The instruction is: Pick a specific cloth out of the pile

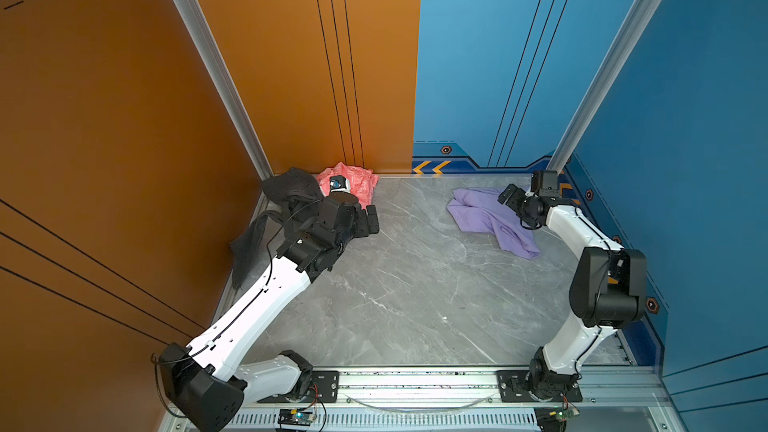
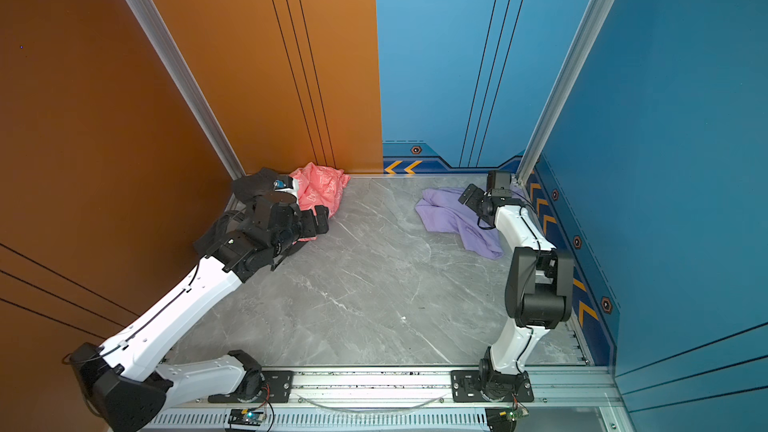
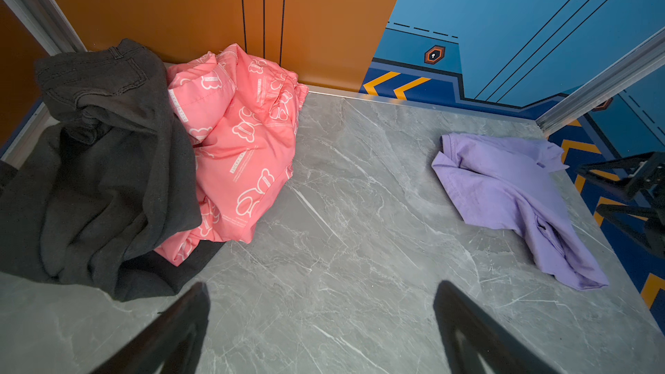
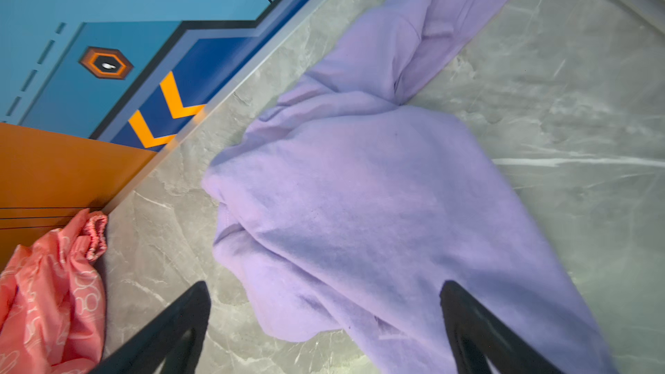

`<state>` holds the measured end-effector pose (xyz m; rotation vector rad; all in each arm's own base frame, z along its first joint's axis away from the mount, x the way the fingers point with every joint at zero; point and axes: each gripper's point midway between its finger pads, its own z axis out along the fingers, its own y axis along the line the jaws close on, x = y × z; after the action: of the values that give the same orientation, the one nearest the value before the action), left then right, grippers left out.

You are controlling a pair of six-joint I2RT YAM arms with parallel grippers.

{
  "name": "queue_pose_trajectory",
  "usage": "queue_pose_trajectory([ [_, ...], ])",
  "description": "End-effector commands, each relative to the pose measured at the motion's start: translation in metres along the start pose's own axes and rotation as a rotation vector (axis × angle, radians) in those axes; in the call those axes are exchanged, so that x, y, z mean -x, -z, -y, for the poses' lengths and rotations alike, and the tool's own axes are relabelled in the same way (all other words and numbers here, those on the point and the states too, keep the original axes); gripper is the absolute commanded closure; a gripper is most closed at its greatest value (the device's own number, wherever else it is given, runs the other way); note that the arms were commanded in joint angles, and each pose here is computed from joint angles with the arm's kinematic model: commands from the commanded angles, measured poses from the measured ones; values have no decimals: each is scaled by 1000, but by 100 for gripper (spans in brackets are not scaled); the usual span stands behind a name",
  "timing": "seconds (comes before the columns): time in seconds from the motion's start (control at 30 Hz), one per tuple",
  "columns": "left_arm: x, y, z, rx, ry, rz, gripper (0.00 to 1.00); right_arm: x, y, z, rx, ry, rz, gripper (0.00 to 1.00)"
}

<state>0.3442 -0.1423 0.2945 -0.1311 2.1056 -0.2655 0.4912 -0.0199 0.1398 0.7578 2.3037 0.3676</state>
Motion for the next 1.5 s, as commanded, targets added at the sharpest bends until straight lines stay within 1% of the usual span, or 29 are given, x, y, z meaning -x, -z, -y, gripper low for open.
queue_pose_trajectory([
  [0.0, 4, 7, -10, 28, 29, 35, 2, -18, -12, 6, -4, -1, -73, 0],
  [0.13, 1, 9, -15, 40, 47, 41, 2, -45, -29, 23, -40, -14, -161, 0],
  [0.37, 0, 8, -16, 46, 62, 39, 2, -88, -45, 57, -132, -38, -292, 0],
  [0.57, 1, 6, -19, 65, 61, 46, 2, -108, -50, 77, -171, -78, -376, 0],
  [0.67, 1, 5, -21, 76, 61, 48, 2, -105, -48, 76, -161, -88, -374, 0],
  [0.8, 1, 4, -25, 96, 53, 51, 2, -86, -38, 65, -135, -80, -324, 0],
  [0.97, 7, 8, -37, 150, 18, 82, 2, -44, -7, 42, -87, -68, -202, 0],
  [1.2, 18, 16, -60, 214, -45, 198, 2, 13, 53, 12, -20, -34, 1, 0],
  [1.3, 15, 18, -77, 269, -66, 250, 2, 30, 75, 2, 10, 14, 86, 0],
  [1.47, 11, 21, -105, 338, -62, 316, 2, 45, 104, -5, 61, 104, 288, 0],
])
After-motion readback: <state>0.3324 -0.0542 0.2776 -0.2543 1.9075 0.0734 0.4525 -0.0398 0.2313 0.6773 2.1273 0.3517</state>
